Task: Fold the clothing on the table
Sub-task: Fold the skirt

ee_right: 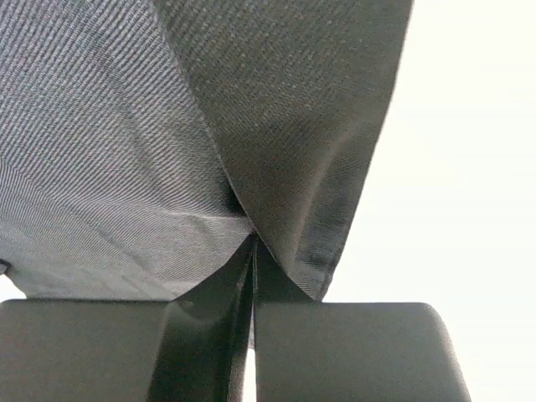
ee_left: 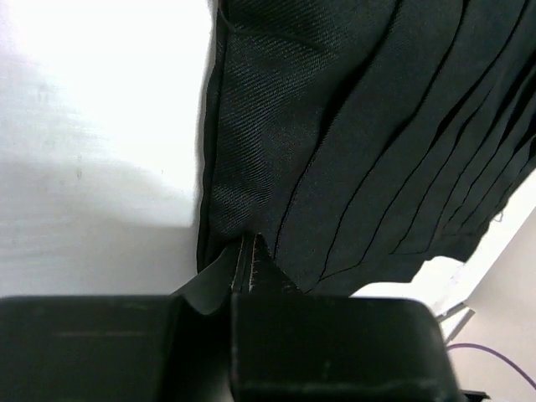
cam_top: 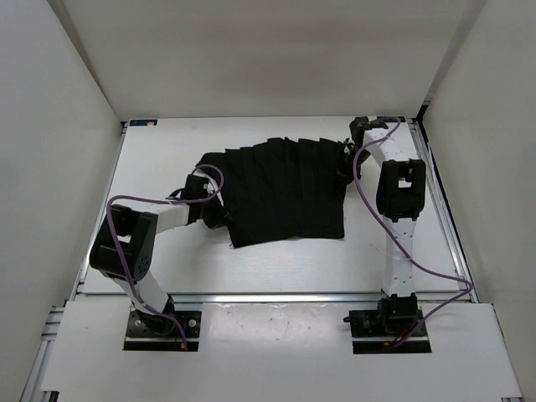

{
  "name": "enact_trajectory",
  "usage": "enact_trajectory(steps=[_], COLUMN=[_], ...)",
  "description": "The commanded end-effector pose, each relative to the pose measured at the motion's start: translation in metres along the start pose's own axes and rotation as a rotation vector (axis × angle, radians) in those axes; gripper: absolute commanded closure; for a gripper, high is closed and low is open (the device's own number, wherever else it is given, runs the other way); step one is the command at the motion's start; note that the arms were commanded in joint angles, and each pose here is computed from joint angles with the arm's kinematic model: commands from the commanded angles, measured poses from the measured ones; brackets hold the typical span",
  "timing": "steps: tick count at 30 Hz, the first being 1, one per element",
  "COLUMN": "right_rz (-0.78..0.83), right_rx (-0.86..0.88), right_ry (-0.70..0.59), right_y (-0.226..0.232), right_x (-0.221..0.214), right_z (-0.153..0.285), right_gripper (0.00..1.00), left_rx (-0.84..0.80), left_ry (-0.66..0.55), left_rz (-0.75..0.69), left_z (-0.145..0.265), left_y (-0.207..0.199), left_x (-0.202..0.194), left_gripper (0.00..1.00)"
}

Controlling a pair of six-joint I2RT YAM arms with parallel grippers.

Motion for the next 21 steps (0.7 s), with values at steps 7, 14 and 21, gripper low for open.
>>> enact_trajectory(steps=[7,14,21], right_rz=[0.172,0.087,0.026], right_rx=[0.076,0.125,0.174], right_ry=[-0.234,-0.145,-0.071], right_y=[0.015,-0.039,-0.067], right_x=[-0.031,-0.084,-0.124], right_z=[0.08,0.082,0.051], right_gripper=[0.69,0.54,0.33], left_rx=[-0.205,-0.083,-0.007], left_ry=[-0.131,-0.124,-0.09], left_rz=[-0.097,-0.086,-0.05], left_z=[0.03,0.063,0.073], left_y=[-0.051,-0.025,0.008], left_x=[0.057,0.024,-0.022], left_gripper=[0.54,0.47,0.44])
Point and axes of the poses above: each gripper's point midway between its finger pads, its own z axis back along the fingers, its own y axis along the line the jaws close on, x = y × z, the point moved 5 cm from there along z, back along the fingers, and after that the axes turned 11 degrees about -z, right-handed, at the moved point
